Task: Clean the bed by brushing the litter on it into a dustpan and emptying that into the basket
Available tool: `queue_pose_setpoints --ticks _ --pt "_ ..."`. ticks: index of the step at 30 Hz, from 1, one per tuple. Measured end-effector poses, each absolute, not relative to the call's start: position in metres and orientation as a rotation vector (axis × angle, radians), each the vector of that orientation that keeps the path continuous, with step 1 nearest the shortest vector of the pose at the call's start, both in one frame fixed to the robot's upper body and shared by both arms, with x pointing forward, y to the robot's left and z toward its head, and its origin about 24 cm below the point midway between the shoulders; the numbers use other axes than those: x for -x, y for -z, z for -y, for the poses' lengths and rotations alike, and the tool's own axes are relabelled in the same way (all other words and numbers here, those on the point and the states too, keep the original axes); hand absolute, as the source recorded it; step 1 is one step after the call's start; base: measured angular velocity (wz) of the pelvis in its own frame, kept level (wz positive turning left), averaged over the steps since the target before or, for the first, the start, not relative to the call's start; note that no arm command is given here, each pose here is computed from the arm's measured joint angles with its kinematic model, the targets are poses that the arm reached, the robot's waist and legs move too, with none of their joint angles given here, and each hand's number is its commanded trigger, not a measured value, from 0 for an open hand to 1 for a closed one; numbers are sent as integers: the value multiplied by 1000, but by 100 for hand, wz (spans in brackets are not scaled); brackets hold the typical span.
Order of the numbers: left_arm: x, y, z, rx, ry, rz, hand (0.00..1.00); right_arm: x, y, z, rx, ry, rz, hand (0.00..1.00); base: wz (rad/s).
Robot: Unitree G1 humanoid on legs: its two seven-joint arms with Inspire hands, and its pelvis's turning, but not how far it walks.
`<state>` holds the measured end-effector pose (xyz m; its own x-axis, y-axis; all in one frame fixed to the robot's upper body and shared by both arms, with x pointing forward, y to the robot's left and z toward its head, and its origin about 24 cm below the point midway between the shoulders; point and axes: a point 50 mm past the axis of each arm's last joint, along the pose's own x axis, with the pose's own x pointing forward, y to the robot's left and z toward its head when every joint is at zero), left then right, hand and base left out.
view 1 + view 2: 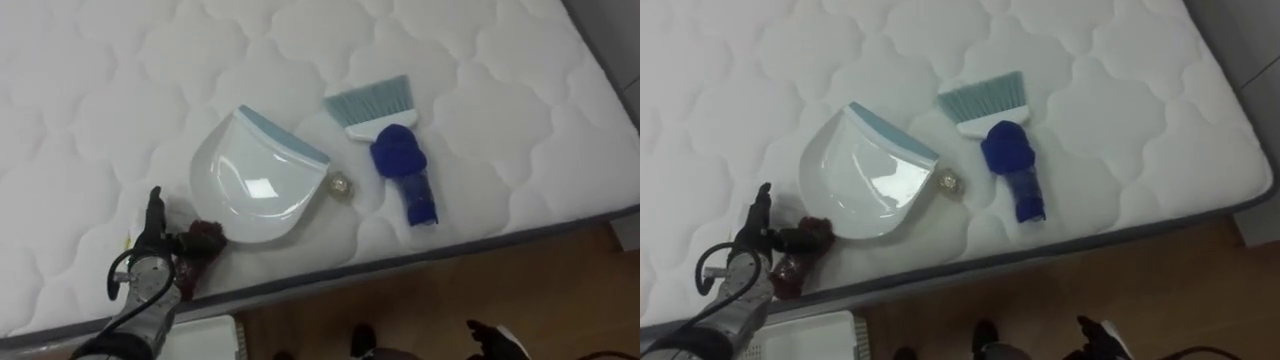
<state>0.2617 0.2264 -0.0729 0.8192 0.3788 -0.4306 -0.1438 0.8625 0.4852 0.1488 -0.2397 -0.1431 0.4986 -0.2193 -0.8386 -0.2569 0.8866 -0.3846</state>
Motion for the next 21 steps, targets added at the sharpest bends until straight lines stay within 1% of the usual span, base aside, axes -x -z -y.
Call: queue_pose_setpoints --ticks 11,21 --pt "-268 67 -223 -240 -368 -518 0 -151 142 241 509 -23 -1053 0 0" --pt "-273 64 -215 -93 -335 -499 0 -149 143 239 507 -28 -1058 0 0"
